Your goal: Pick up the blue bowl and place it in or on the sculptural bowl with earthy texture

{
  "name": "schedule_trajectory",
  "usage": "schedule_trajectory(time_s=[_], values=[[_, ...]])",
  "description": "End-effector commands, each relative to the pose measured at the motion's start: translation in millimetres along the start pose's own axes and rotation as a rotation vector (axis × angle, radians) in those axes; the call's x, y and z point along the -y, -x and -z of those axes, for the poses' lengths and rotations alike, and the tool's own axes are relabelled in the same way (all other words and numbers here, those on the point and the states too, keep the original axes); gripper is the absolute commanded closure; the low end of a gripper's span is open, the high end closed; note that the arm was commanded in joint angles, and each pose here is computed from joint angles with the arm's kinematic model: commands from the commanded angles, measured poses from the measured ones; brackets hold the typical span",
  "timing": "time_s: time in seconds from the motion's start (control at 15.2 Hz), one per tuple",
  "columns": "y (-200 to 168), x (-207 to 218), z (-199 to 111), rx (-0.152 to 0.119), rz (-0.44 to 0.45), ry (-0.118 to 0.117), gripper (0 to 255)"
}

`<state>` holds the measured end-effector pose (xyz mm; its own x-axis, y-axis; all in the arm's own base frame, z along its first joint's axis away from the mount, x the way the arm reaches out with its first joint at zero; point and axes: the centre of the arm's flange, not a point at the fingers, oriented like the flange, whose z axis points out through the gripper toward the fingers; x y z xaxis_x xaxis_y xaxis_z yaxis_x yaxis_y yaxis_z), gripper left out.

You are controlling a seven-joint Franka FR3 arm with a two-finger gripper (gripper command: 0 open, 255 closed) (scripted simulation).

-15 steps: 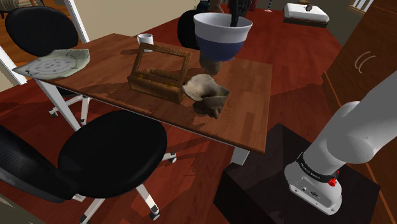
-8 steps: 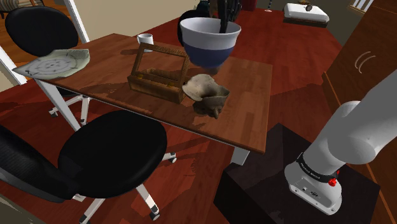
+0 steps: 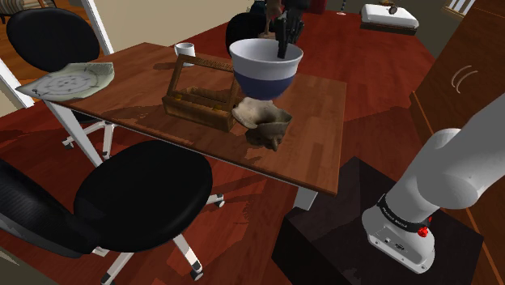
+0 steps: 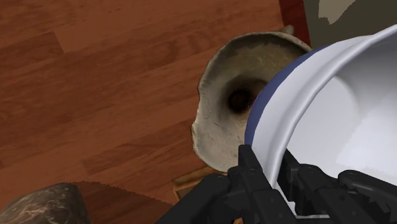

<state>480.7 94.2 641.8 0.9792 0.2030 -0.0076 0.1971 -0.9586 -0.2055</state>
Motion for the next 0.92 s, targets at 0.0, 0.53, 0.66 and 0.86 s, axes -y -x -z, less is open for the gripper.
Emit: schedule_trajectory(time_s=[0.0,0.53,0.66,0.86], values=[[-0.3,-1.9,-10.8,-0.002,0.0,0.0,255],[-0.5,-9.3,-45.8,-0.002,0.0,0.0,255],[-0.5,-9.3,-45.8,-0.002,0.0,0.0,255],[-0.5,-9.3,-45.8,-0.002,0.0,0.0,255]])
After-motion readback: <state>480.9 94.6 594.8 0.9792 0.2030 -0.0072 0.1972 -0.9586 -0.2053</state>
